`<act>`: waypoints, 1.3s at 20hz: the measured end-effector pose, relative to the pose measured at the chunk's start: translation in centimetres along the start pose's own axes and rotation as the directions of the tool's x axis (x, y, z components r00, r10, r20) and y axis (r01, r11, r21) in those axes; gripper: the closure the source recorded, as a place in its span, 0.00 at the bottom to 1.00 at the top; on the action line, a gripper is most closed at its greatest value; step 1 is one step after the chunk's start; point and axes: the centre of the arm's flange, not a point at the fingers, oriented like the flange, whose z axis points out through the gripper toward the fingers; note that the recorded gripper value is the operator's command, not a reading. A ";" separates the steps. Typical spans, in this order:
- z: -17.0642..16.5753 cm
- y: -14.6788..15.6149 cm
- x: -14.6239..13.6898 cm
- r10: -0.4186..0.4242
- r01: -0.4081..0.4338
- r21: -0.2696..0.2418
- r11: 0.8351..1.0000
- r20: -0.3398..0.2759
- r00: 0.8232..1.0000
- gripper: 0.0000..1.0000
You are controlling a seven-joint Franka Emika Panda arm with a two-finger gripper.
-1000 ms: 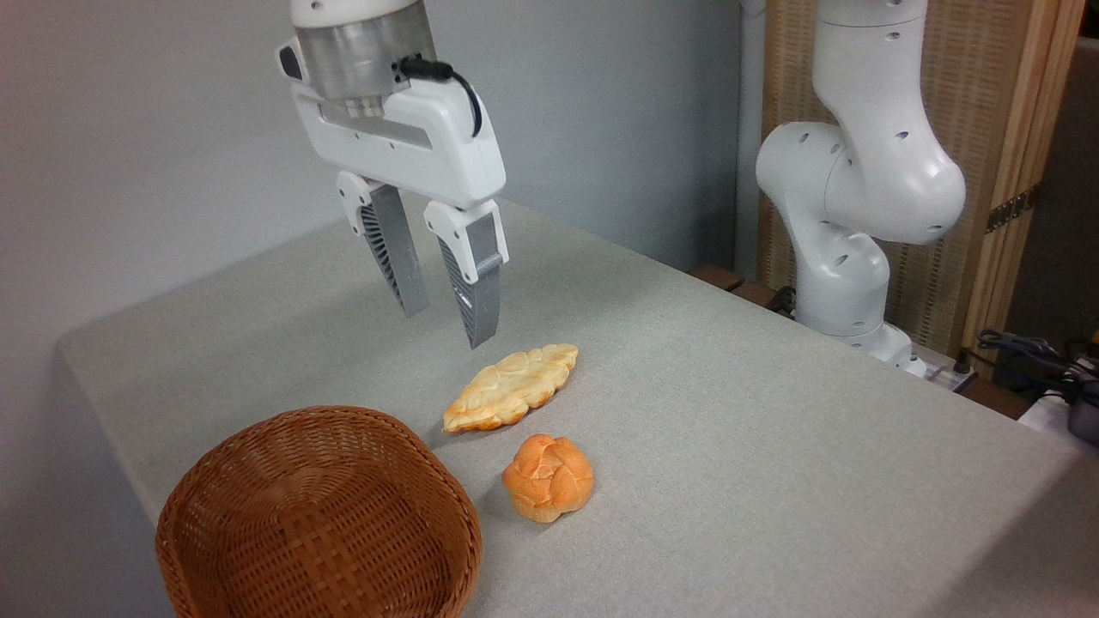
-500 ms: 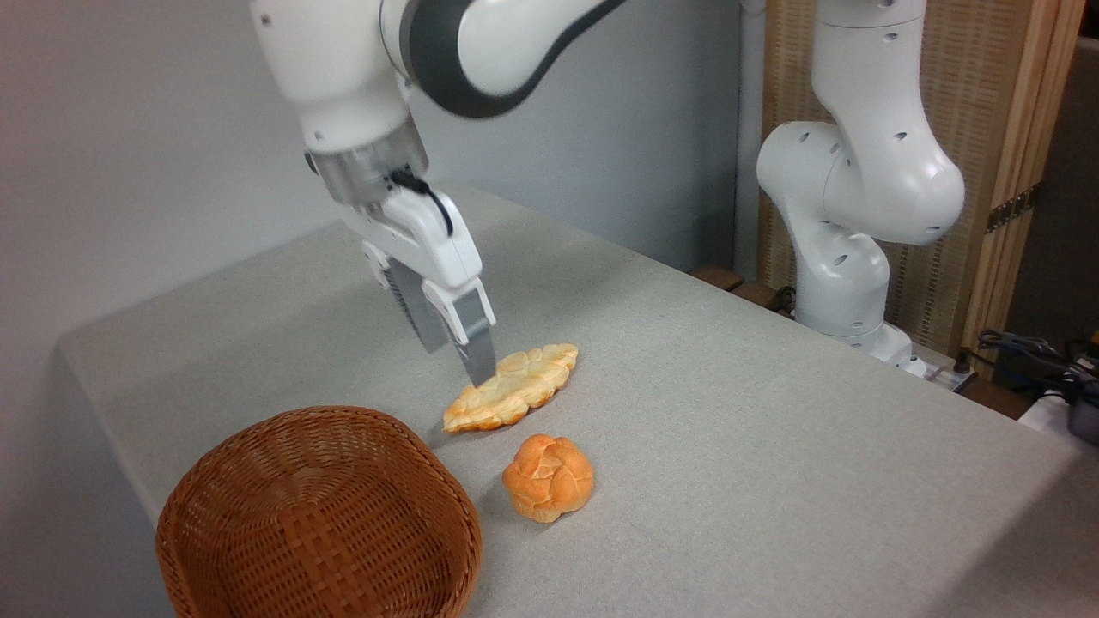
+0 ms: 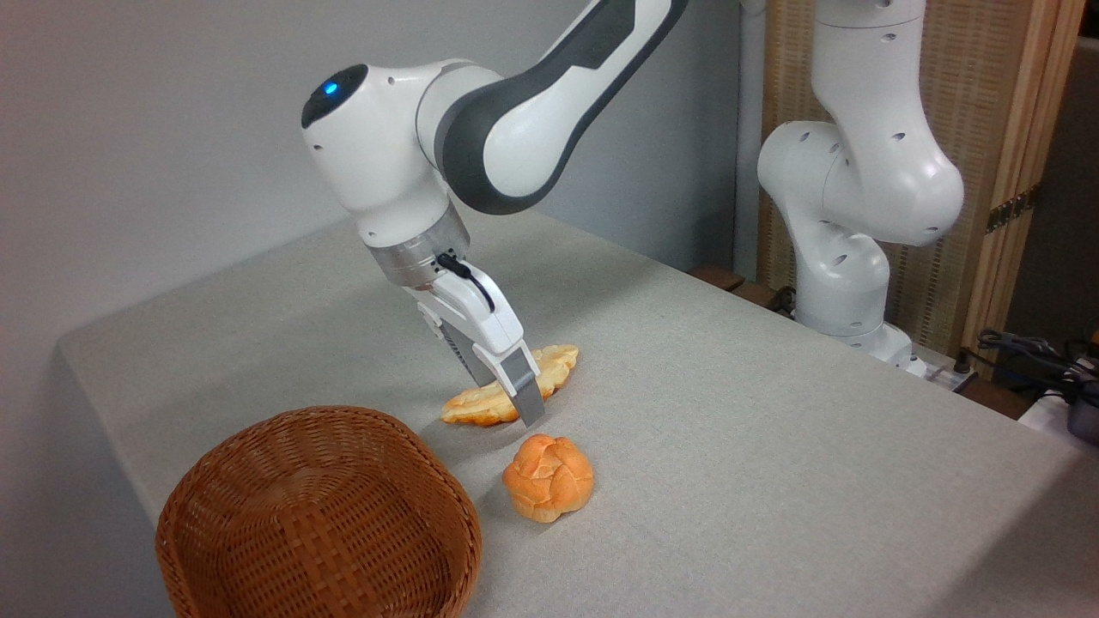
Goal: Put bread into the basket
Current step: 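Close the gripper on the middle of the elongated bread loaf, then carry the held loaf over the wicker basket and lower it inside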
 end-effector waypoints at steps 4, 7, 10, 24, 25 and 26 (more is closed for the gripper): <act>0.1 0.0 0.0 0.000 0.000 -0.001 1.000 0.001 1.000 0.66; 0.2 0.1 0.0 0.001 -0.001 -0.002 1.000 0.002 1.000 0.73; 0.3 0.1 0.0 0.001 -0.001 -0.004 1.000 0.003 1.000 0.80; -1.7 -0.1 0.1 -0.028 0.025 -0.073 0.997 -0.028 0.999 0.95; -2.5 -0.1 0.1 -0.026 0.024 -0.079 0.997 -0.020 0.999 0.95; -4.0 -0.1 0.0 -0.023 0.022 -0.090 0.996 -0.007 1.000 0.94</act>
